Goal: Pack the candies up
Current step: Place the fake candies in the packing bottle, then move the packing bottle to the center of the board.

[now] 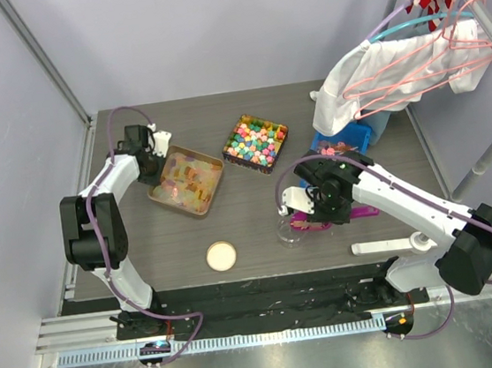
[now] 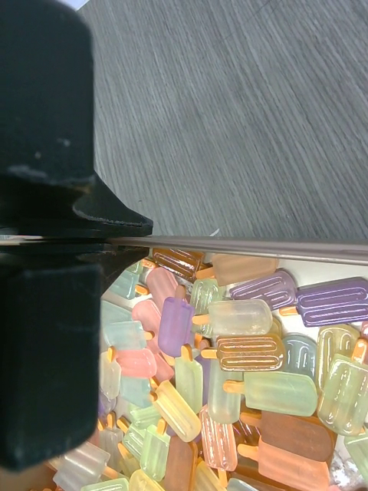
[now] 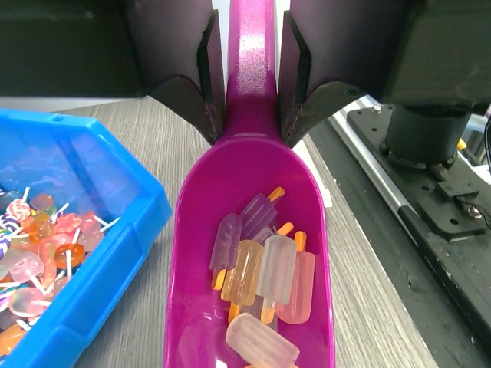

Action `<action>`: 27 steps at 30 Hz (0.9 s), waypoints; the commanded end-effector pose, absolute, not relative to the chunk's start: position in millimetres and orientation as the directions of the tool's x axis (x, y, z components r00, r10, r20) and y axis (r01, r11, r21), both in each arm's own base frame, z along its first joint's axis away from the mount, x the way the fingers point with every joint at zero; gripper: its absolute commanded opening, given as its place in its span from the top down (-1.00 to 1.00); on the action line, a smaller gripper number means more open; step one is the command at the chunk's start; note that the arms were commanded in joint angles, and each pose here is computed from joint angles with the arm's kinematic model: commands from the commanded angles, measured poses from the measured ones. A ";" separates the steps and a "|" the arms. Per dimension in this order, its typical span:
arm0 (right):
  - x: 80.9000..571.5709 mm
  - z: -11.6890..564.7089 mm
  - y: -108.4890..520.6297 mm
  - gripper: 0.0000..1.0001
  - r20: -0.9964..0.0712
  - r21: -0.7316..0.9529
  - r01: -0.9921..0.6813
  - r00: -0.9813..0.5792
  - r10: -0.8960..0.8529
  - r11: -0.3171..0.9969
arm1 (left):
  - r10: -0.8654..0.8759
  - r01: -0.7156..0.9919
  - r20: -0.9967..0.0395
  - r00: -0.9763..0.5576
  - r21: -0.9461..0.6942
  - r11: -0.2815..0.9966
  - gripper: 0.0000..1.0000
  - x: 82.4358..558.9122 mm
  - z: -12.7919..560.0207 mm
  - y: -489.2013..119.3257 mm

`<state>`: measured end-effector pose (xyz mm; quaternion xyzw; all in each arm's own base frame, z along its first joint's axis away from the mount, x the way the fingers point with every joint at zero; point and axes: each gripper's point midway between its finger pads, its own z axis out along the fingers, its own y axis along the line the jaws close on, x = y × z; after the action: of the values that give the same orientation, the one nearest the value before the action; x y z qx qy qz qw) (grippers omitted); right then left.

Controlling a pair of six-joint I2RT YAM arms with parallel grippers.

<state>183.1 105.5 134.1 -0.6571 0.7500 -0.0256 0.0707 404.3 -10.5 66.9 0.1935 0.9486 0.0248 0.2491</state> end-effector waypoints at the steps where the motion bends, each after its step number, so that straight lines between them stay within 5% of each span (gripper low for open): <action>1: 190.6 144.8 109.0 0.98 -0.035 -0.156 -0.981 -0.107 -0.994 0.111 | 0.370 0.342 -0.550 -0.749 0.157 0.927 1.00 416.9 95.6 -12.0; 27: 222.2 137.6 160.7 0.98 0.071 -0.261 -0.963 -0.085 -0.994 0.064 | 0.360 0.330 -0.551 -0.753 0.156 0.931 1.00 413.6 89.2 -11.1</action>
<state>211.7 147.3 127.2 -0.6781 0.7267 -0.1049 0.0327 394.4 -8.9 55.9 0.1921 0.9528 0.0253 0.2339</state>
